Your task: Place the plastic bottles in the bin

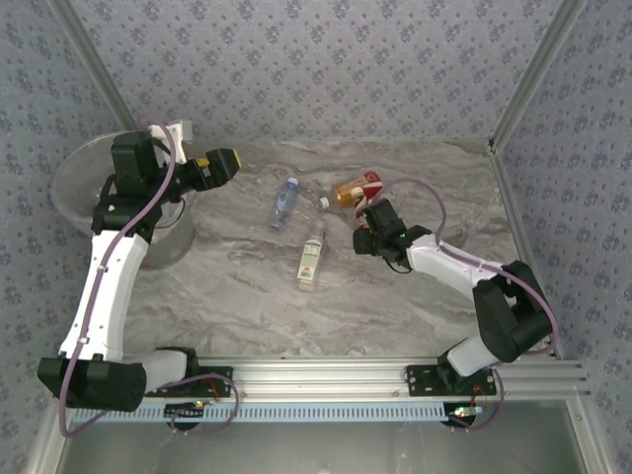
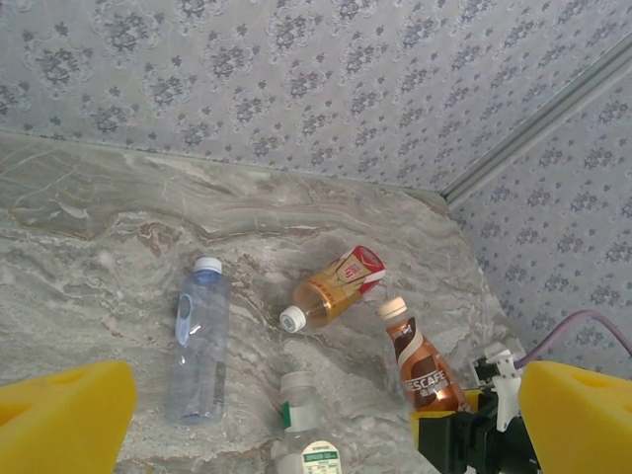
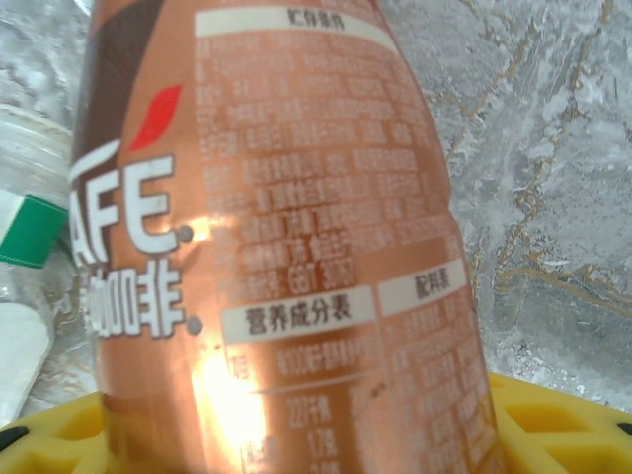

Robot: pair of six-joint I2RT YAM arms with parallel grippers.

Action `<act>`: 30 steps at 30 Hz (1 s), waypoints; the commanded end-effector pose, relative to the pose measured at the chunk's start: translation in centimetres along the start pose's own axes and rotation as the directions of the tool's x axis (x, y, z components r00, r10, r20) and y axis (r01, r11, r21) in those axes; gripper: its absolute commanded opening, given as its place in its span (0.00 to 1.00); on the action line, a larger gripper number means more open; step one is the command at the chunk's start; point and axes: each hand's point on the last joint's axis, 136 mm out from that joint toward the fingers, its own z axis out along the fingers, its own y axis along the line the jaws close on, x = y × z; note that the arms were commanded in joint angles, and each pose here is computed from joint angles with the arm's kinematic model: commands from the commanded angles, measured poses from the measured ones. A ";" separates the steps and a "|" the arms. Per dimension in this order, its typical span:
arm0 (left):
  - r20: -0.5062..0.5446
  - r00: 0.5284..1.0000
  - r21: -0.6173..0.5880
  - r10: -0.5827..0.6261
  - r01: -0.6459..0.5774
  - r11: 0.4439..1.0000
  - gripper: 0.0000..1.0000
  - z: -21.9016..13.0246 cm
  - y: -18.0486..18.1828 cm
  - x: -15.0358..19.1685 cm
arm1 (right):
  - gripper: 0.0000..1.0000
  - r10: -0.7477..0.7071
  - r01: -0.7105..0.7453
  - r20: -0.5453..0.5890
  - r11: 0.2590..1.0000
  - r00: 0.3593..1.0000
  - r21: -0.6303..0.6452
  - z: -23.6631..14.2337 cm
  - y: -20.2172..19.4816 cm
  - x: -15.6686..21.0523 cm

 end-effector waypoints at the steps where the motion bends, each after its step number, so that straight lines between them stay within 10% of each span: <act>1: 0.010 1.000 0.020 0.025 -0.025 0.999 0.99 0.3 -1.1 -0.8 | 0.49 -0.038 0.039 0.093 0.999 0.995 -0.009 -1.4 0.8 -1.6; 30: -0.240 0.970 0.332 -0.042 0.122 0.935 0.99 9.6 -9.3 5.0 | 0.48 -0.090 0.248 0.388 0.890 0.917 -0.381 -10.6 14.4 -7.4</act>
